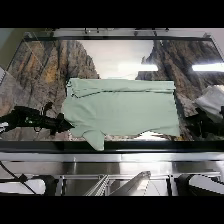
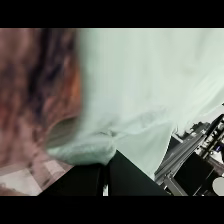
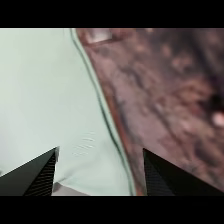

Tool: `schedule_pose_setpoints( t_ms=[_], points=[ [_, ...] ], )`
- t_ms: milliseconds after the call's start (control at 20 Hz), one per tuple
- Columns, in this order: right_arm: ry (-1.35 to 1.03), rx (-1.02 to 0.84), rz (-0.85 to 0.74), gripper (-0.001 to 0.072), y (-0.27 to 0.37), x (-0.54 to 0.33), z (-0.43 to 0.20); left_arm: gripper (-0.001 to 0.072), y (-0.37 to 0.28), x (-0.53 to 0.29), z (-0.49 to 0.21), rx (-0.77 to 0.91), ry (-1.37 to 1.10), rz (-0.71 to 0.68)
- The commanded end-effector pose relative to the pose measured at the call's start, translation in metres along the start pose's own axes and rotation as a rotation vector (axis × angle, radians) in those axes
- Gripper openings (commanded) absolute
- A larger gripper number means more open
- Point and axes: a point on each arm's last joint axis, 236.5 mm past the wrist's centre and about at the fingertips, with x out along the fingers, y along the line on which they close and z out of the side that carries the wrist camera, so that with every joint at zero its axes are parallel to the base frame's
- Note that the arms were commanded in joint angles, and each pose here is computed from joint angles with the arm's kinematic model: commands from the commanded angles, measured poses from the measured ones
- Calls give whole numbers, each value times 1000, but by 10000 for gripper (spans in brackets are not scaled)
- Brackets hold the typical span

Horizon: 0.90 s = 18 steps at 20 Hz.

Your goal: Fold the shirts.

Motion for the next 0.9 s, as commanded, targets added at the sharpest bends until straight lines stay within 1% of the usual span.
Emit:
schedule_pose_setpoints(
  t_ms=[0, 150, 500, 650, 700, 750, 800, 850],
  points=[
    [40, -53, -56, 599, -19, -6, -10, 28, -16, -9, 2, 10, 6, -61],
    [91, -52, -59, 599, -22, 9, -22, 29, -27, -18, 14, 42, -15, -72],
    [362, -124, -18, 599, 3, 60, -80, 29, -41, -31, 26, 95, -30, -80],
    [383, -132, 25, 576, 20, 74, -88, 29, -42, -31, 26, 92, -32, -84],
    [374, -128, 55, 551, 29, 75, -86, 29, -42, -31, 26, 92, -31, -84],
    [368, -130, 106, 347, 41, 74, -85, 29, -42, -31, 26, 92, -31, -84],
    [366, -121, 157, 74, 54, 72, -84, 29, -42, -31, 26, 93, -31, -84],
    [367, -128, 201, 44, 66, 68, -83, 29, -43, -31, 26, 92, -32, -88]
  ],
)
